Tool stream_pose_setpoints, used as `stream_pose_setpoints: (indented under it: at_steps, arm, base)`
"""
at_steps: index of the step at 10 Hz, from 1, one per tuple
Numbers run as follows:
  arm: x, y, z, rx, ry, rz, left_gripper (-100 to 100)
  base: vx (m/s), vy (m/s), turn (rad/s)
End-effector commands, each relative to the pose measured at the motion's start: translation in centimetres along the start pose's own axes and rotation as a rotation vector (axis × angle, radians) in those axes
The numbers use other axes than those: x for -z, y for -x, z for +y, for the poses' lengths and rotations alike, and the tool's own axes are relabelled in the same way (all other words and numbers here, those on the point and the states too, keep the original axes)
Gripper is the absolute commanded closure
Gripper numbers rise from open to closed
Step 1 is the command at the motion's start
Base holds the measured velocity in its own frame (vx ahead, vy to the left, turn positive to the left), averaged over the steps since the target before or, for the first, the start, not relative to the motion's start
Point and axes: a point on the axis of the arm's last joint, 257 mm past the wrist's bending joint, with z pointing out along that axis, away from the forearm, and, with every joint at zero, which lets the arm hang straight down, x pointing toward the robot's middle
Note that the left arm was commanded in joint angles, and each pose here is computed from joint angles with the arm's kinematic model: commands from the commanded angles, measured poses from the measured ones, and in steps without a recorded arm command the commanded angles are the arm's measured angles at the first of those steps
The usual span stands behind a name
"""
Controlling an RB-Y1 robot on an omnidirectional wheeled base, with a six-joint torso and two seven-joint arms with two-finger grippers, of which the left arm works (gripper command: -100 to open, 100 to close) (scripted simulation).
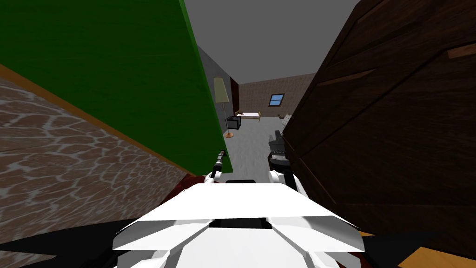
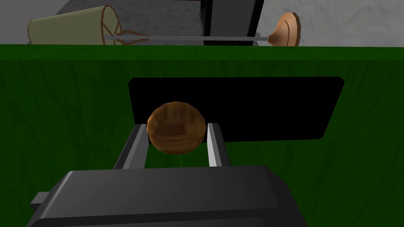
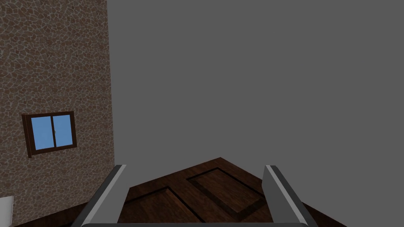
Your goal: Push the door open
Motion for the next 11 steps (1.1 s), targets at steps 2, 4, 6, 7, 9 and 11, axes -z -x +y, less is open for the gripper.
stream_pose_setpoints:
  at_steps: [2,4,6,7,9,11]
  arm:
    - [-0.04,2.5,-0.4,-0.007,-0.009,-0.051,100]
    - [0.02,3.4,-0.4,-0.006,-0.009,-0.075,100]
    - [0.09,4.2,-0.4,-0.006,-0.009,-0.097,100]
    - [0.12,4.5,-0.4,-0.006,-0.009,-0.104,100]
    - [0.23,5.4,-0.4,-0.005,-0.009,-0.129,100]
    - [0.35,6.3,-0.4,-0.004,-0.009,-0.152,100]
  base:
    - [0.158,-0.093,0.069]
    - [0.141,-0.074,0.037]
    - [0.123,-0.077,0.045]
    - [0.153,-0.078,0.059]
    - [0.175,-0.077,0.045]
    - [0.168,-0.068,0.043]
